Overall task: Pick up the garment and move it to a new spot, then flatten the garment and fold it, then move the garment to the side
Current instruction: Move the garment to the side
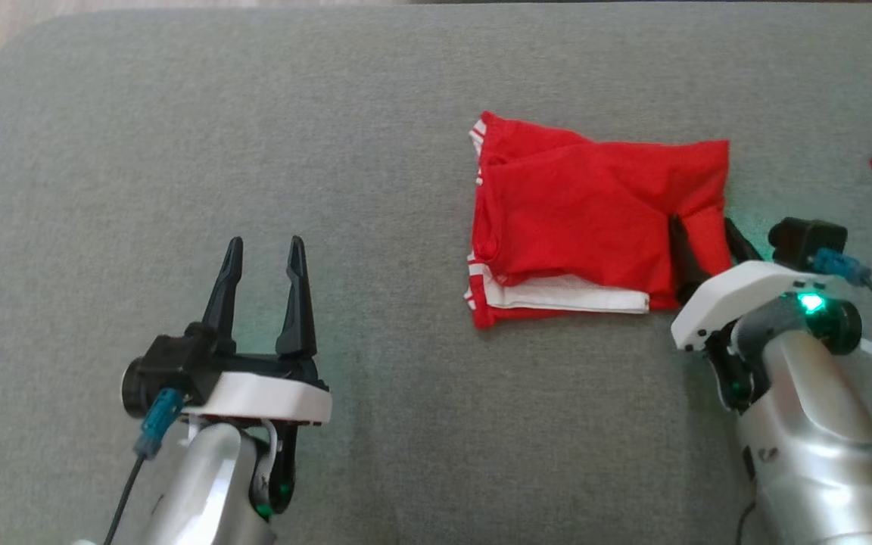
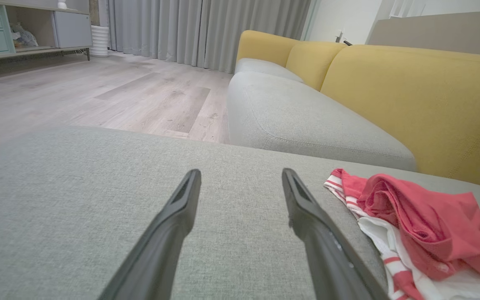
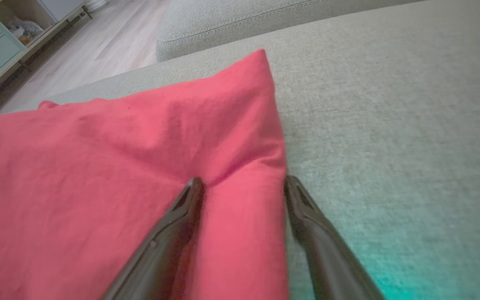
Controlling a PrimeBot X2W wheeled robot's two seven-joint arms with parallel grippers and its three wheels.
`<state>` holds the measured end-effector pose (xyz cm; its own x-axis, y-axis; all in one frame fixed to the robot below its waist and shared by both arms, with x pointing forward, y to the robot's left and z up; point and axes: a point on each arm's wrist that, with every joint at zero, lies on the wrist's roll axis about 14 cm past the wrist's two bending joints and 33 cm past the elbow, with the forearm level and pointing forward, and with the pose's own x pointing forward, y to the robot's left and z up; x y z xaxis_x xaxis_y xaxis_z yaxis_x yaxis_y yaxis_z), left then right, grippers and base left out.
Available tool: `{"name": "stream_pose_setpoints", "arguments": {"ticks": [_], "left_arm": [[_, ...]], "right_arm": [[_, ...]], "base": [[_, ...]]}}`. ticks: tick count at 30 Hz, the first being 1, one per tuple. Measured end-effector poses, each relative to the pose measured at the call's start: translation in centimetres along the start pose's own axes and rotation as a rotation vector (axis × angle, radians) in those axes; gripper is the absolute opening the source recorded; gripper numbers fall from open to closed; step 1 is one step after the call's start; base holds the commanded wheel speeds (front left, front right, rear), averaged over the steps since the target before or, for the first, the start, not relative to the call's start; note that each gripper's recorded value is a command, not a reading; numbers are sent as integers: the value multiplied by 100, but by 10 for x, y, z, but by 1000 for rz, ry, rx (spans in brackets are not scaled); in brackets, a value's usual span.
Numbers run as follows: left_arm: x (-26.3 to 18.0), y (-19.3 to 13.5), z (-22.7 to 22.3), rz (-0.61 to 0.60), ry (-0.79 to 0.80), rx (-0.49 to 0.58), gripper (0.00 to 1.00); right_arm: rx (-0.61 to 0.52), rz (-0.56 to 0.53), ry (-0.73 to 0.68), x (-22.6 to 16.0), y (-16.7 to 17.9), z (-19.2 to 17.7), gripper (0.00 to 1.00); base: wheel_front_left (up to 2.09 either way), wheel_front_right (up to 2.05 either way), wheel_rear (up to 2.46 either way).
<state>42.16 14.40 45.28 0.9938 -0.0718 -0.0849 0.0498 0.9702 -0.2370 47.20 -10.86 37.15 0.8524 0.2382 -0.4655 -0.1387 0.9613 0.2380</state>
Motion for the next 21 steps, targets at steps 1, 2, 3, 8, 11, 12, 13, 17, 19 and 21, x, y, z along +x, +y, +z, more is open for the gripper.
{"name": "stream_pose_setpoints", "arguments": {"ticks": [1, 2, 3, 8, 11, 12, 13, 17, 19, 21], "left_arm": [[-1, 2, 0, 6, 0, 1, 100], [-1, 4, 0, 11, 1, 2, 100], [-2, 5, 0, 14, 2, 2, 100], [-3, 5, 1, 15, -2, 4, 100], [-3, 1, 4, 3, -8, 4, 100], [-3, -1, 5, 0, -11, 4, 100], [-3, -3, 6, -6, -14, 4, 100], [-3, -13, 13, -34, -34, 2, 100], [-3, -20, 17, -53, -44, 2, 100], [-3, -28, 20, -75, -53, 2, 100]], "right_arm": [[-6, 5, 12, 3, 2, -2, 100], [-11, 8, 18, 5, 2, -2, 100], [-19, 8, 32, 8, 2, -2, 100], [-42, 13, 42, 10, 4, -2, 0], [-69, 19, 12, 6, 6, 2, 0], [-84, 18, 1, 3, 6, 3, 0], [-106, 20, -11, 1, 5, 5, 0], [-191, 23, -81, -10, 3, 21, 0], [-242, 16, -117, -18, -3, 32, 0], [-291, 2, -147, -27, -12, 42, 0]], "base": [[0, 0, 0], [0, 0, 0], [0, 0, 0], [0, 0, 0], [0, 0, 0], [0, 0, 0], [0, 0, 0], [0, 0, 0], [0, 0, 0], [0, 0, 0]]}}
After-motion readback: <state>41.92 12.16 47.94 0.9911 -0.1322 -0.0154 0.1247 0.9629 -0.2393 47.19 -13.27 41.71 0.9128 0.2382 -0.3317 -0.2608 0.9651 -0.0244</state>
